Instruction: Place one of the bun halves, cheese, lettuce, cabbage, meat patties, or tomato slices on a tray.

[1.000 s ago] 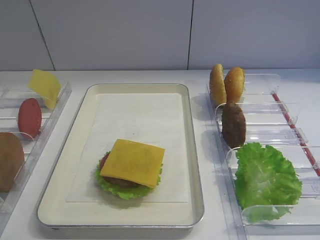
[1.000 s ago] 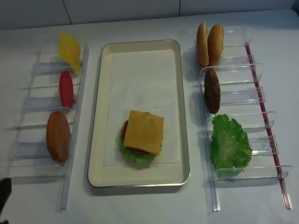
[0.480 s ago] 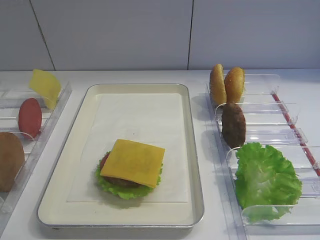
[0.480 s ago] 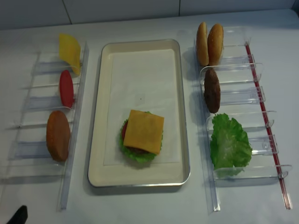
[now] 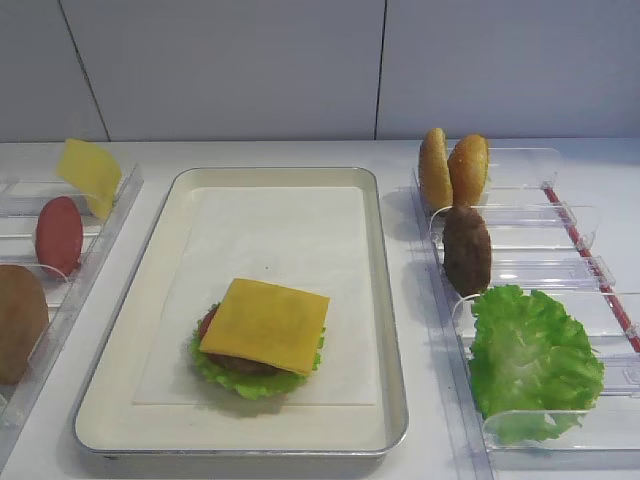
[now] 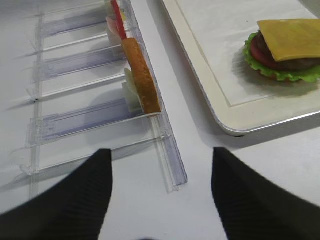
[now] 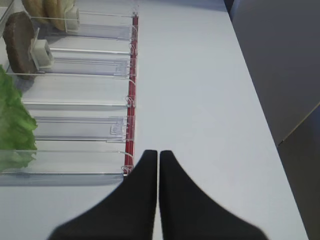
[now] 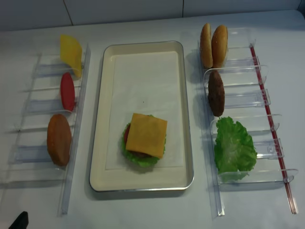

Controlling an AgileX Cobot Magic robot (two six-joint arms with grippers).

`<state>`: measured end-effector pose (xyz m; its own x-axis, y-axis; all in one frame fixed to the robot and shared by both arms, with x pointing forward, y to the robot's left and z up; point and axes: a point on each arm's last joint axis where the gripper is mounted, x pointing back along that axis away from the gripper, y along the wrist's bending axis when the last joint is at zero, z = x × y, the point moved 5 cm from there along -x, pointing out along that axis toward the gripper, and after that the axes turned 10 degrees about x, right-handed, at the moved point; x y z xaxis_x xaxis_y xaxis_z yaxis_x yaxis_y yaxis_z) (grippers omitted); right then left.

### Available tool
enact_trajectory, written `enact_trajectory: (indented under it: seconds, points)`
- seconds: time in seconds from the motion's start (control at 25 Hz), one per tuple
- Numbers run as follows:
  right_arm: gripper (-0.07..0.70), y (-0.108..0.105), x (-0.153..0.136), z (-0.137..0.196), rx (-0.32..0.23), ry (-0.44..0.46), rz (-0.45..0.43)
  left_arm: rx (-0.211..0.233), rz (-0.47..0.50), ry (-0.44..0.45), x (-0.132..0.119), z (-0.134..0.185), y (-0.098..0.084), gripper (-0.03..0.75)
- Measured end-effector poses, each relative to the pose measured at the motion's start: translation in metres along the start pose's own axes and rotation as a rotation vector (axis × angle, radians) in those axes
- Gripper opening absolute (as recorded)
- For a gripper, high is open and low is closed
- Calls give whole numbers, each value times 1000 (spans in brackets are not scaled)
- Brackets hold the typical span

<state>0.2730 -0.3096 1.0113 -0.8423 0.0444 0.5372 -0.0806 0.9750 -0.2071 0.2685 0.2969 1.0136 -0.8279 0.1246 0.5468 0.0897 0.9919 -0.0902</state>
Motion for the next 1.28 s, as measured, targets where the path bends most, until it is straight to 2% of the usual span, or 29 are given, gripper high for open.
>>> enact_trajectory:
  seconds: [0.6, 0.72, 0.96, 1.28]
  points:
    - [413, 0, 0, 0, -2, 0, 0, 4, 0, 0, 0, 0, 0, 386]
    - [413, 0, 0, 0, -2, 0, 0, 18, -22, -2, 0, 0, 1, 384]
    - [413, 0, 0, 0, -2, 0, 0, 83, -117, -13, 0, 0, 4, 384]
    - [413, 0, 0, 0, -2, 0, 0, 94, -134, -15, 1, 0, 5, 382]
